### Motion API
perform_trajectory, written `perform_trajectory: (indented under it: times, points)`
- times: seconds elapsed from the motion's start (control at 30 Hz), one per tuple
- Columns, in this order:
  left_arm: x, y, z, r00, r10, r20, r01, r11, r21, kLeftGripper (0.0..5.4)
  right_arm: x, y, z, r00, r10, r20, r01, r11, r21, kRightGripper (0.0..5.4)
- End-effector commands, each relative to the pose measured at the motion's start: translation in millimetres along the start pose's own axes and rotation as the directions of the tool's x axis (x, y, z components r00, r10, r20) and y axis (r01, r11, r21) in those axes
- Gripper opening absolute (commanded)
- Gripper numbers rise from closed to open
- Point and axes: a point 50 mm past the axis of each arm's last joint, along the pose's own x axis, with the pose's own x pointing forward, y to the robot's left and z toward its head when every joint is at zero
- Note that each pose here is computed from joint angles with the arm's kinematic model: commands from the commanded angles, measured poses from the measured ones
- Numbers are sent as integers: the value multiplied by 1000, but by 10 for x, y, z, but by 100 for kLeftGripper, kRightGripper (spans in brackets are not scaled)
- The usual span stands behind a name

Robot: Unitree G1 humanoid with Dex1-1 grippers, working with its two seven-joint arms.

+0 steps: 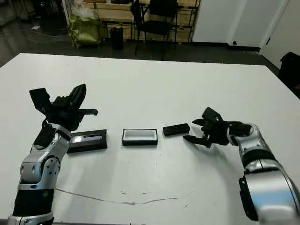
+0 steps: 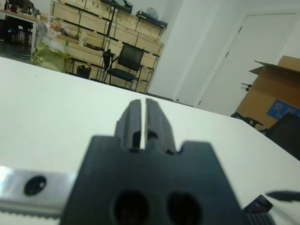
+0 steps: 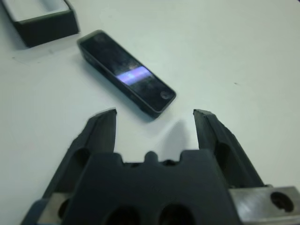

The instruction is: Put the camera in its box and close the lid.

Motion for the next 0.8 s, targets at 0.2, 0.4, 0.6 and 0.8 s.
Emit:
perform_trajectory:
  times: [0.2,0.4,0.6,0.8]
  points:
    - [25,-11,-19,1000,3,-23,-2,999,32,0,-331,-167,300,858,-50,511,-141,934,328,189]
    - [24,-16,-13,1000,0,-22,0,1000,11,0,-303,-289,432,862,-153,483,-34,934,356,48]
    - [14,0,-21,1000,2,-16,-2,1000,17,0,-300,-333,506,854,-188,485,14,941,339,3]
    - [13,2,-23,1000,3,-19,-2,1000,19,0,-267,-367,613,837,-217,503,59,948,312,3]
